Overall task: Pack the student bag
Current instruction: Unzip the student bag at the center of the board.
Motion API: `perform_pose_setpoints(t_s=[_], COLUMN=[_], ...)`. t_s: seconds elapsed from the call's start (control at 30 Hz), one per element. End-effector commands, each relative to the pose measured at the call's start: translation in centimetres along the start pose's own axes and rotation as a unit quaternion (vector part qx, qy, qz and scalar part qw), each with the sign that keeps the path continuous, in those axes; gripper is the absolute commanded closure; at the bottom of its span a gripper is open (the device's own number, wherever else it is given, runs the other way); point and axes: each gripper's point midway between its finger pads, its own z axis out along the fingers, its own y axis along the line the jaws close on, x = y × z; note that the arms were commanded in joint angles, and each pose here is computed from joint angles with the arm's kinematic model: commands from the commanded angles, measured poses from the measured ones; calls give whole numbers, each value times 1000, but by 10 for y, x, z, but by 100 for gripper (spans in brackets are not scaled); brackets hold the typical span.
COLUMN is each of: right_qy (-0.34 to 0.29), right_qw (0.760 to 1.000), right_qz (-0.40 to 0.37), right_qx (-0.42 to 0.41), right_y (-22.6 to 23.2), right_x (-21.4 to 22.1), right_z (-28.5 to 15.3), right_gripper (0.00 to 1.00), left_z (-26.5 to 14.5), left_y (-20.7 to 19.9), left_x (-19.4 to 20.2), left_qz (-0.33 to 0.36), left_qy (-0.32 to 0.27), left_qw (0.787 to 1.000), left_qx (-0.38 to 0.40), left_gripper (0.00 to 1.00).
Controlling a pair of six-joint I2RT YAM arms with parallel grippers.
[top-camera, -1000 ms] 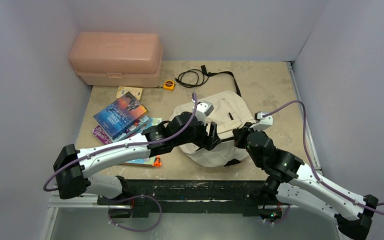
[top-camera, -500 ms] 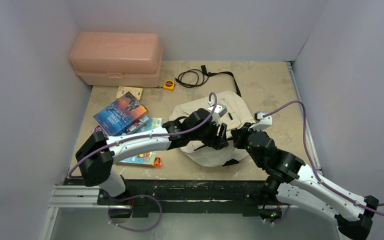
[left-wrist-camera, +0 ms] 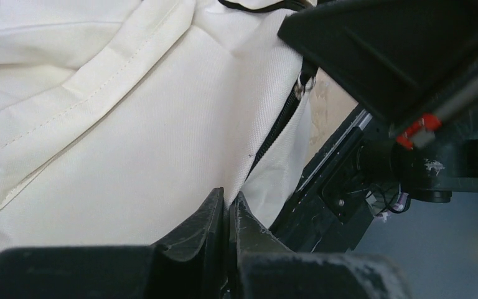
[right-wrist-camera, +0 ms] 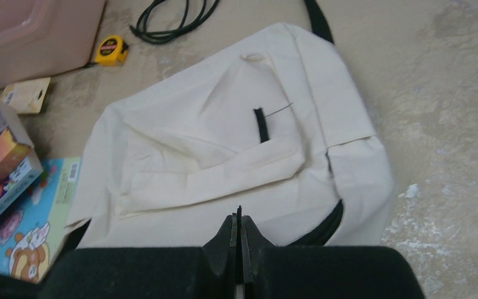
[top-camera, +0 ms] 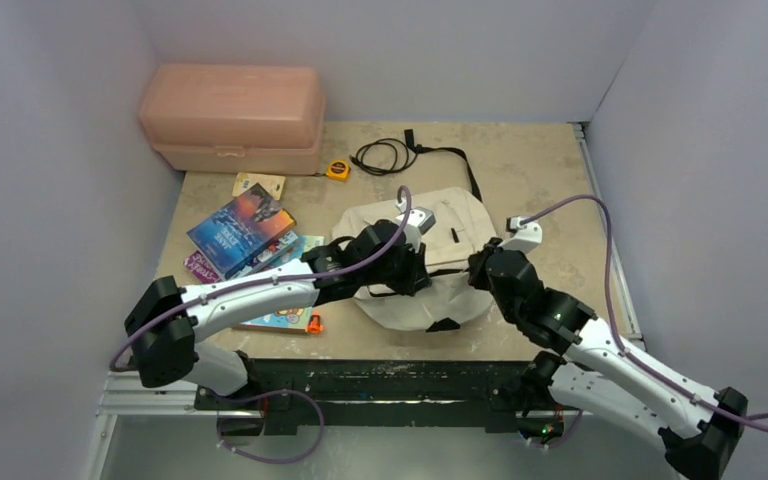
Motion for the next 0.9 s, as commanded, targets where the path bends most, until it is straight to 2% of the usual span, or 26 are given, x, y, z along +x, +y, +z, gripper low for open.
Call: perform_pose_setpoints(t_s=[0.0, 0.27, 0.43, 0.47, 0.53, 0.57, 0.6, 0.7, 0.87], right_qy=[-34, -14, 9, 7, 4, 1, -1, -8, 2], right_qw=[998, 995, 995, 996, 998, 998, 998, 996, 994], right_qz=[40, 69, 75, 72, 67, 66, 65, 59, 71], right_qx=[44, 67, 58, 44, 13, -4, -17, -63, -87], right_y=[-28, -55, -56, -52, -43, -38, -36, -23, -17], right_x=[-33, -39, -29, -30, -32, -34, -33, -33, -27], right_z=[11, 28, 37, 36, 30, 27, 24, 17, 9], right_gripper=[100, 100, 100, 100, 100, 100, 100, 100, 100], left_z=[-29, -55, -60, -60, -58, -56, -54, -41, -12], left_y=[8, 19, 5, -2, -11, -17, -23, -40, -49], left_x=[-21, -12, 4, 8, 11, 11, 9, -1, -32], left_qz=[8, 50, 62, 65, 65, 63, 64, 78, 68], left_qy=[-54, -54, -56, -48, -36, -30, -26, -23, -33], left_qw=[998, 997, 996, 995, 994, 993, 992, 990, 994], left_qx=[-21, -30, 38, 59, 82, 93, 106, 116, 78], left_gripper=[100, 100, 100, 89, 62, 51, 45, 36, 36])
